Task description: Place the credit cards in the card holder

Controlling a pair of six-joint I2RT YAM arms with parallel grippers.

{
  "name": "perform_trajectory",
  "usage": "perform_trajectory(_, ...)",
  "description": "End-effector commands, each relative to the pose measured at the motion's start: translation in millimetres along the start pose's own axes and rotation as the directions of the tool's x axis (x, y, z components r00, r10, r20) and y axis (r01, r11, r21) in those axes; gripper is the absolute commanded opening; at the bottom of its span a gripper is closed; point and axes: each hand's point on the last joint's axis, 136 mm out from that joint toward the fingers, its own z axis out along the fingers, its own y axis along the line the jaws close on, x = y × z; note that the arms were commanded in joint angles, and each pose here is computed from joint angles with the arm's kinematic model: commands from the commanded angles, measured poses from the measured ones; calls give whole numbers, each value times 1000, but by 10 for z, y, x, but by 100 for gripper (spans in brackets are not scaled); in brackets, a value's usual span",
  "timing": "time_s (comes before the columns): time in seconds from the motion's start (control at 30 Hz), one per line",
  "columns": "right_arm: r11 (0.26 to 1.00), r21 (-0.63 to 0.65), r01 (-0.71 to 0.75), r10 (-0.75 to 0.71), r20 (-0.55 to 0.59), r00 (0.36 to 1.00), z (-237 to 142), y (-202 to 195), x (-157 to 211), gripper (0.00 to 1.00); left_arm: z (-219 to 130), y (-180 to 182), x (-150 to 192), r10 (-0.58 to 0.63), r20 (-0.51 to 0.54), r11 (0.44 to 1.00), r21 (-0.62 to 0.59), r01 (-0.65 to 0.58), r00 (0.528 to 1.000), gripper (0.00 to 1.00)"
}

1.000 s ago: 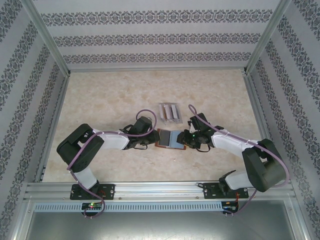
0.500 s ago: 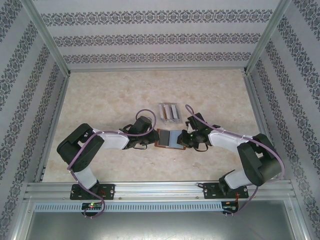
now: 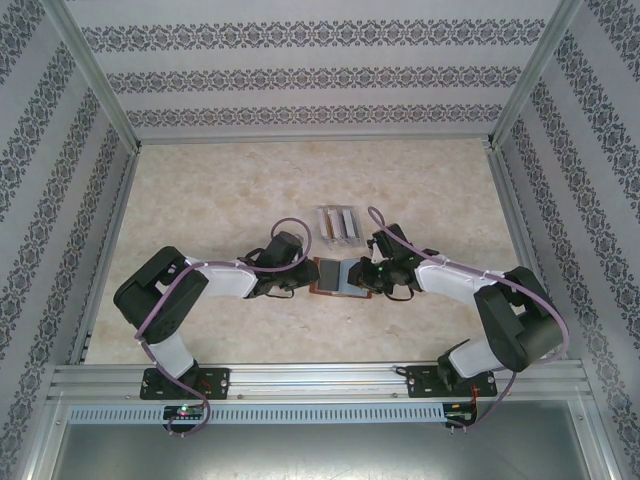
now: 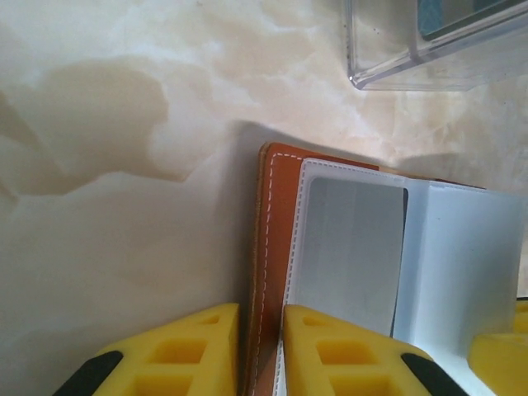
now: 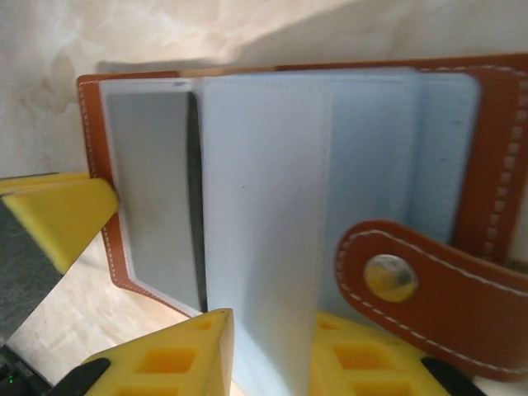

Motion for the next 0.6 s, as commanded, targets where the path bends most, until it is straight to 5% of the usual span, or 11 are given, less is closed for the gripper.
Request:
perform_trajectory(0.0, 993, -88, 83, -79, 46, 996, -84, 327, -115, 30, 71, 217, 144, -68, -55, 998, -15, 67, 996, 23)
perform_trajectory(0.1, 989, -105, 101, -95, 57, 994, -111, 400, -131, 29, 13, 216, 100, -58, -40, 998, -25, 57, 998, 32)
perform_trajectory(0.2, 984, -122, 130, -121, 80, 989, -116, 466, -157, 30, -3, 239, 78, -121, -38, 992, 33, 122, 992, 57)
perform_trajectory(0.33, 982, -125, 140, -130, 84, 988, -76, 521, -189, 34, -109, 411, -10, -162, 34, 987, -7, 162, 986, 74)
perform_trajectory(0.57, 972, -160, 171, -163, 63, 985, 154, 770, -170, 37, -475, 516, -269, -142, 175, 988, -37, 151, 974, 82)
